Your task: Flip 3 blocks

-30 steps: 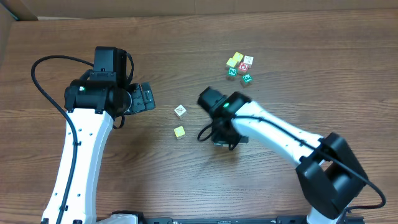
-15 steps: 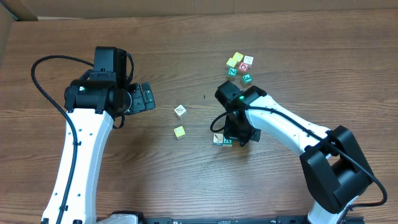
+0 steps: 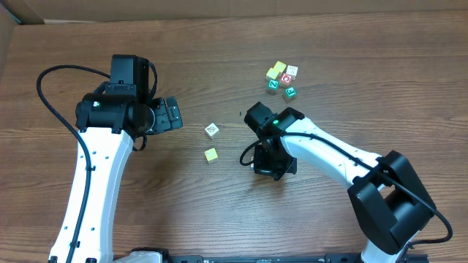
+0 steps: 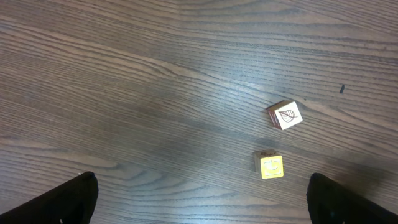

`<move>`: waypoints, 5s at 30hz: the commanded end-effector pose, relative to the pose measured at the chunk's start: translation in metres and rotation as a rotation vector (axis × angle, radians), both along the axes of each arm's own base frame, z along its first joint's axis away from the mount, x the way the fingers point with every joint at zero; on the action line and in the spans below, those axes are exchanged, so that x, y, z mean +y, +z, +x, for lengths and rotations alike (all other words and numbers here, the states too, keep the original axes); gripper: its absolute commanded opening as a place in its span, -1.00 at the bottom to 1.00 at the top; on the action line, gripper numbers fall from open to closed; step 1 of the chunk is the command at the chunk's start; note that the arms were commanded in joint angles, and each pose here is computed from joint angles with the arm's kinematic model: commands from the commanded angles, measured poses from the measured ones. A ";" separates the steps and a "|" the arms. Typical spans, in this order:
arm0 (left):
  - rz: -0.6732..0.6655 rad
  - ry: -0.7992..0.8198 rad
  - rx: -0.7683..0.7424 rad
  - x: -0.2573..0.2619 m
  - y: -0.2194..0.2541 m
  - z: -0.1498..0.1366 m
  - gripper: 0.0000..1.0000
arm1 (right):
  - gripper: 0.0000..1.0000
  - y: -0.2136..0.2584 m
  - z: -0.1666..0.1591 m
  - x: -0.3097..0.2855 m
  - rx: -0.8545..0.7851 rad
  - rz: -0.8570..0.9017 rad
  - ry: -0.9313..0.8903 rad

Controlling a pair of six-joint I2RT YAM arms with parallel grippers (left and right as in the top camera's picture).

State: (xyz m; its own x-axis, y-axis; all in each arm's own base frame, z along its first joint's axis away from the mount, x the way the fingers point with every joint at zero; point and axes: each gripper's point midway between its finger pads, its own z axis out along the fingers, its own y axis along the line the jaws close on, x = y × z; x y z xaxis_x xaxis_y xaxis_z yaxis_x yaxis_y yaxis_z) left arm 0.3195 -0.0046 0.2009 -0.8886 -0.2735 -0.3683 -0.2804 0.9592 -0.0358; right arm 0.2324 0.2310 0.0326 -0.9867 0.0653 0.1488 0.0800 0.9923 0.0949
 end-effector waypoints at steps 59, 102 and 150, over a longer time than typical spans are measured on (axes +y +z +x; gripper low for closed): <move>0.006 0.016 -0.011 0.002 0.002 0.002 0.99 | -0.91 0.003 -0.002 0.008 -0.123 -0.079 0.003; 0.006 0.016 -0.011 0.002 0.002 0.002 1.00 | -0.91 0.003 -0.003 0.009 -0.119 -0.083 -0.004; 0.006 0.016 -0.011 0.002 0.002 0.002 1.00 | -0.90 -0.005 0.000 0.006 -0.181 -0.121 0.003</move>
